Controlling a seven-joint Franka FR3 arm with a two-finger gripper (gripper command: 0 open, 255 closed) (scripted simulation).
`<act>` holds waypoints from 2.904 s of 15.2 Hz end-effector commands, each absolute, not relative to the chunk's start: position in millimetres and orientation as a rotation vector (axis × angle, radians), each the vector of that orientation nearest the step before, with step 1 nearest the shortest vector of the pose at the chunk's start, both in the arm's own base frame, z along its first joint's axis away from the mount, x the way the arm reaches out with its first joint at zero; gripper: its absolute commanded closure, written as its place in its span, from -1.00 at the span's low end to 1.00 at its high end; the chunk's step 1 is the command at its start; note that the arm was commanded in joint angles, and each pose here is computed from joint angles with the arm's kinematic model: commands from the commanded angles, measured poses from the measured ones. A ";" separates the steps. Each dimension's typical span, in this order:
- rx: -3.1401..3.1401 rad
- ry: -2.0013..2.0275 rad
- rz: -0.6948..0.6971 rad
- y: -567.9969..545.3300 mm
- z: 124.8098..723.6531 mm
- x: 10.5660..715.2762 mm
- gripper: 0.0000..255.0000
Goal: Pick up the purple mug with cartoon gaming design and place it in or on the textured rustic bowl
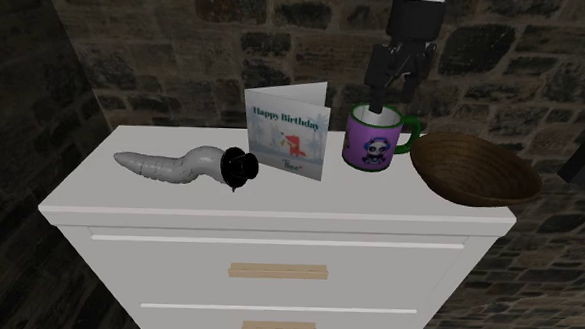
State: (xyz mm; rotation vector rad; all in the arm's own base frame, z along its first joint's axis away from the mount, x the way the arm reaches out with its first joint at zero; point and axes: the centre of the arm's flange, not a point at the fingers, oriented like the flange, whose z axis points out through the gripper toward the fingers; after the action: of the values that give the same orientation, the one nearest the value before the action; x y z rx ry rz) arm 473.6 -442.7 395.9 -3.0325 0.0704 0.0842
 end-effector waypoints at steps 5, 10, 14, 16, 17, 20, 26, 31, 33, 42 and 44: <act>-3.140 0.088 -0.019 -464.2 350.7 486.2 -1.00; -3.140 0.088 -0.019 -464.2 350.7 486.2 -1.00; -3.141 0.090 -0.019 -460.8 347.7 480.7 1.00; -3.140 0.089 -0.019 -466.5 350.8 488.1 1.00; -3.141 0.087 -0.016 -476.6 356.9 474.4 1.00; -3.141 0.085 -0.016 -478.8 364.2 480.1 1.00; -3.140 0.088 -0.019 -464.2 366.6 486.2 1.00; -3.140 0.088 -0.019 -464.2 393.0 486.2 1.00; -3.140 0.088 -0.019 -464.2 403.5 486.2 1.00; -3.140 0.088 -0.019 -464.2 451.0 486.2 1.00; -3.140 0.088 -0.019 -464.2 461.6 486.2 1.00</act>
State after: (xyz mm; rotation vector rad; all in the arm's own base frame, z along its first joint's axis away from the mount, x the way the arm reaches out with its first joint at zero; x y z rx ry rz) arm 468.1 -446.1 439.3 -2.9574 0.0844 0.2071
